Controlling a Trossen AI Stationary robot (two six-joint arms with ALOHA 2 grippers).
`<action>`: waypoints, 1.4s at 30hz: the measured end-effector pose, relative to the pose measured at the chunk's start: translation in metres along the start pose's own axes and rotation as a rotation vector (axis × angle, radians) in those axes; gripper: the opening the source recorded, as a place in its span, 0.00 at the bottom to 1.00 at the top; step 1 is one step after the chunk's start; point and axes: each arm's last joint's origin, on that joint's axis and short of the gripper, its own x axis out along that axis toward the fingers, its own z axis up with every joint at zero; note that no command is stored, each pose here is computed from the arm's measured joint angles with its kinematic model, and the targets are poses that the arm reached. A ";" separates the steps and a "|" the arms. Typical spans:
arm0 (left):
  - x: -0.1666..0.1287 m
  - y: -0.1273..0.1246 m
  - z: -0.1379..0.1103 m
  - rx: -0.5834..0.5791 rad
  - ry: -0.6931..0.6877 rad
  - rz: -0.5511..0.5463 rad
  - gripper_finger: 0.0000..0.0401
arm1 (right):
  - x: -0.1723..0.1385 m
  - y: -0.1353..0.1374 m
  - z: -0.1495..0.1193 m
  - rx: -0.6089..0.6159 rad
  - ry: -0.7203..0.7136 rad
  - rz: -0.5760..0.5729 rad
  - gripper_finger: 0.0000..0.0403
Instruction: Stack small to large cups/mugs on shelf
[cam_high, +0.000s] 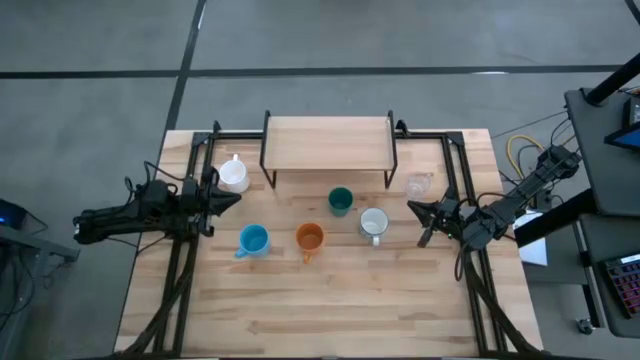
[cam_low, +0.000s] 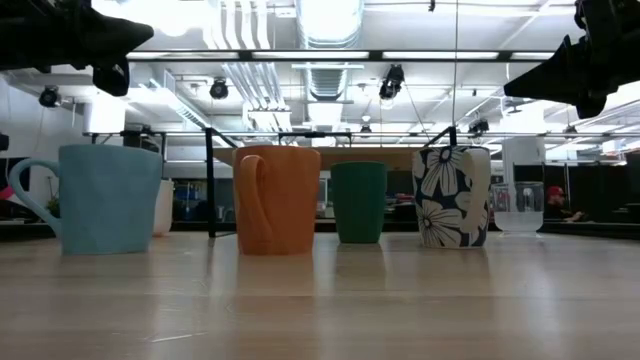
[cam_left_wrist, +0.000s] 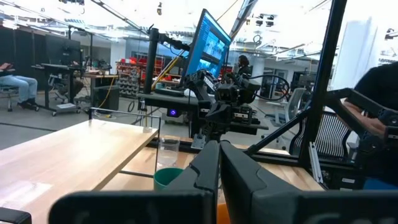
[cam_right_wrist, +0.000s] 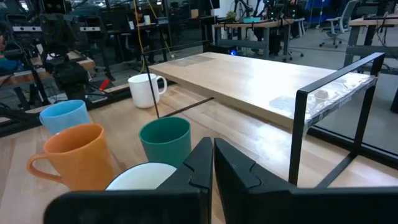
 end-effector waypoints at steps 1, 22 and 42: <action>0.000 0.000 0.000 0.000 0.000 0.000 0.00 | 0.000 0.000 0.000 0.000 0.000 0.000 0.02; 0.000 0.000 0.000 0.000 -0.001 0.000 0.00 | 0.000 0.000 0.000 0.004 0.000 0.000 0.02; 0.000 0.000 0.000 0.000 0.000 0.000 0.00 | 0.001 0.000 0.001 0.009 -0.003 -0.009 0.02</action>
